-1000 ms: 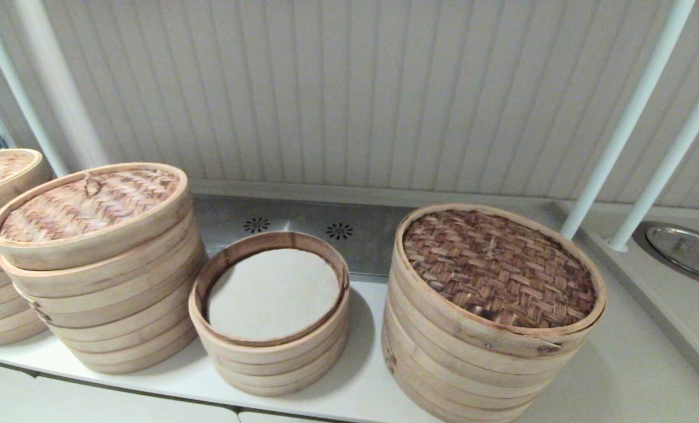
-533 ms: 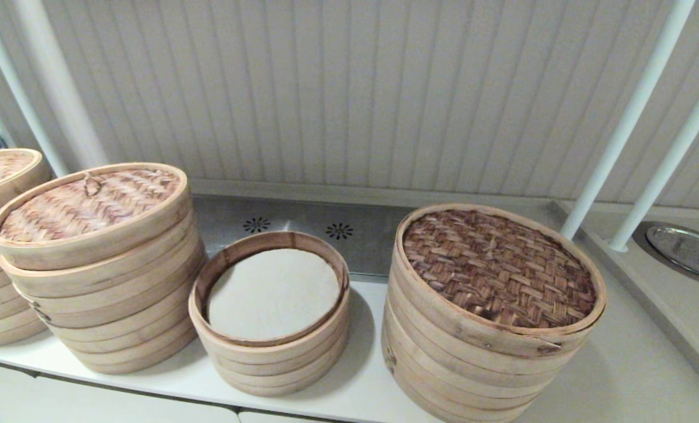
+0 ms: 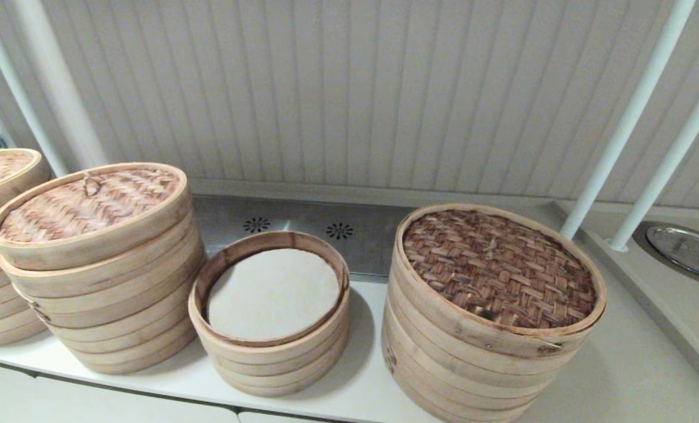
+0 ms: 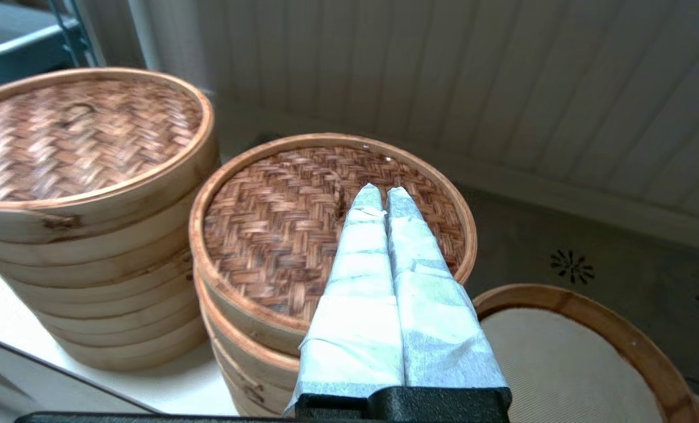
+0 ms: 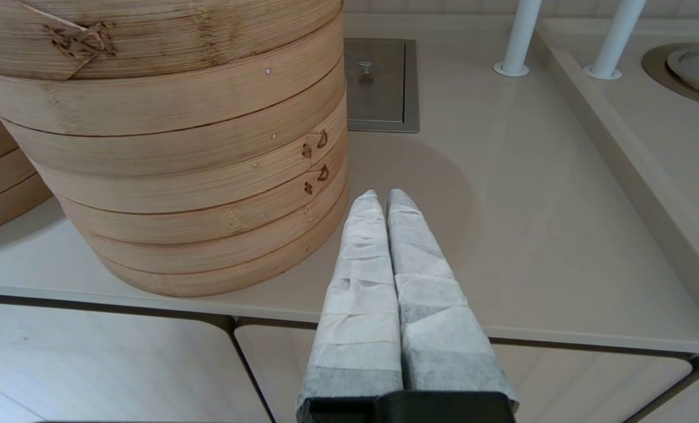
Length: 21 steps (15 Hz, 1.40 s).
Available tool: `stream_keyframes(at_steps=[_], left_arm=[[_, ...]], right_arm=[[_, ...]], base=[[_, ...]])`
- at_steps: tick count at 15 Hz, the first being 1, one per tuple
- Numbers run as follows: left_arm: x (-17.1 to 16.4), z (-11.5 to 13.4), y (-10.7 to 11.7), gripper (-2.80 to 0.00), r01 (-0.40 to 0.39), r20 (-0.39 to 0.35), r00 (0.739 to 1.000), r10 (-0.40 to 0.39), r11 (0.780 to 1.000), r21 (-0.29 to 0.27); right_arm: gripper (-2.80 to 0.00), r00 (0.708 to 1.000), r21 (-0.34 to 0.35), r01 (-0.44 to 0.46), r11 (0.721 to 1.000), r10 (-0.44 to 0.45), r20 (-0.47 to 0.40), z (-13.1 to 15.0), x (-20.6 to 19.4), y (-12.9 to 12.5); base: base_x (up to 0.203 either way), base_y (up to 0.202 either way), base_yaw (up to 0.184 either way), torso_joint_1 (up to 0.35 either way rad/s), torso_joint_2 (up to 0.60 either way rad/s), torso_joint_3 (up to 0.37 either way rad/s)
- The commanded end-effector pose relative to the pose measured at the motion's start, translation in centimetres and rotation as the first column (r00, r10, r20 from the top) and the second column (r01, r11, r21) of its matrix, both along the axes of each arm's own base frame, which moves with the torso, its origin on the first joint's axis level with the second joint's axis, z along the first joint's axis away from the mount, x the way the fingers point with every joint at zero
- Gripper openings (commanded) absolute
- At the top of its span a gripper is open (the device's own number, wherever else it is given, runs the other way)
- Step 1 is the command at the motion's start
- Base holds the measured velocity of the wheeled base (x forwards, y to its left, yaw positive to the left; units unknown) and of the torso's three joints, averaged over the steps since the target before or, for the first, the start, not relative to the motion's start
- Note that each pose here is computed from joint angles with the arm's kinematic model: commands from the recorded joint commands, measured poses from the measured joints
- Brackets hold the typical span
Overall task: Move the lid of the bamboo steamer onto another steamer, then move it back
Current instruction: Pick up the steamer
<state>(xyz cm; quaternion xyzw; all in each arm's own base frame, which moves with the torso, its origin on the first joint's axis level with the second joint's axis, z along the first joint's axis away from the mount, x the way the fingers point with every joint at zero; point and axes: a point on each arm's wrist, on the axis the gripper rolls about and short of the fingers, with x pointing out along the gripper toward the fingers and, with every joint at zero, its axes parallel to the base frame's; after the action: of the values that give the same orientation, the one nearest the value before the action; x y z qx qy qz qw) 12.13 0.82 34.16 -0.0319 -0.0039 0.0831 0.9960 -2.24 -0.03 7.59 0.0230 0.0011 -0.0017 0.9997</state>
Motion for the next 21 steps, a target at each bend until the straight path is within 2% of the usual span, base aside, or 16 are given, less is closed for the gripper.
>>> stream_keyframes(at_steps=[1,6,10,16,17,18,21], left_arm=[[2.7,0.3,0.1,-2.80,0.000,-0.052,0.999,0.000,1.000,-0.006],[7.4,1.1,0.4,-2.80,-0.025,-0.176,0.984,0.015,0.998,-0.057],[11.6,-0.1,0.8,-2.80,-0.029,-0.291,0.957,-0.002,0.995,-0.100],[15.5,-1.6,1.6,-2.80,-0.050,-0.380,0.925,0.006,0.993,-0.106],[16.3,-2.1,2.1,0.00,-0.068,-0.396,0.918,0.021,0.992,-0.107],[16.9,-2.5,2.7,0.00,-0.089,-0.405,0.913,0.039,0.990,-0.107],[17.6,-2.9,2.8,0.00,-0.086,-0.421,0.907,0.032,0.990,-0.111]], right_arm=[[-2.80,1.000,0.000,0.000,1.000,0.000,-0.002,-0.1,0.0,0.0],[-2.80,1.000,0.000,0.000,1.000,0.000,-0.002,-0.1,0.0,0.0],[-2.80,1.000,0.000,0.000,1.000,0.000,-0.002,-0.1,0.0,0.0],[-2.80,1.000,0.000,0.000,1.000,0.000,-0.002,-0.1,0.0,0.0],[-2.80,1.000,0.000,0.000,1.000,0.000,-0.002,-0.1,0.0,0.0],[-2.80,1.000,0.000,0.000,1.000,0.000,-0.002,-0.1,0.0,0.0],[-2.80,1.000,0.000,0.000,1.000,0.000,-0.002,-0.1,0.0,0.0]], base=[[0.000,0.000,0.000,0.000,0.00,0.000],[0.000,0.000,0.000,0.000,0.00,0.000],[0.000,0.000,0.000,0.000,0.00,0.000],[0.000,0.000,0.000,0.000,0.00,0.000],[0.000,0.000,0.000,0.000,0.00,0.000],[0.000,0.000,0.000,0.000,0.00,0.000],[0.000,0.000,0.000,0.000,0.00,0.000]])
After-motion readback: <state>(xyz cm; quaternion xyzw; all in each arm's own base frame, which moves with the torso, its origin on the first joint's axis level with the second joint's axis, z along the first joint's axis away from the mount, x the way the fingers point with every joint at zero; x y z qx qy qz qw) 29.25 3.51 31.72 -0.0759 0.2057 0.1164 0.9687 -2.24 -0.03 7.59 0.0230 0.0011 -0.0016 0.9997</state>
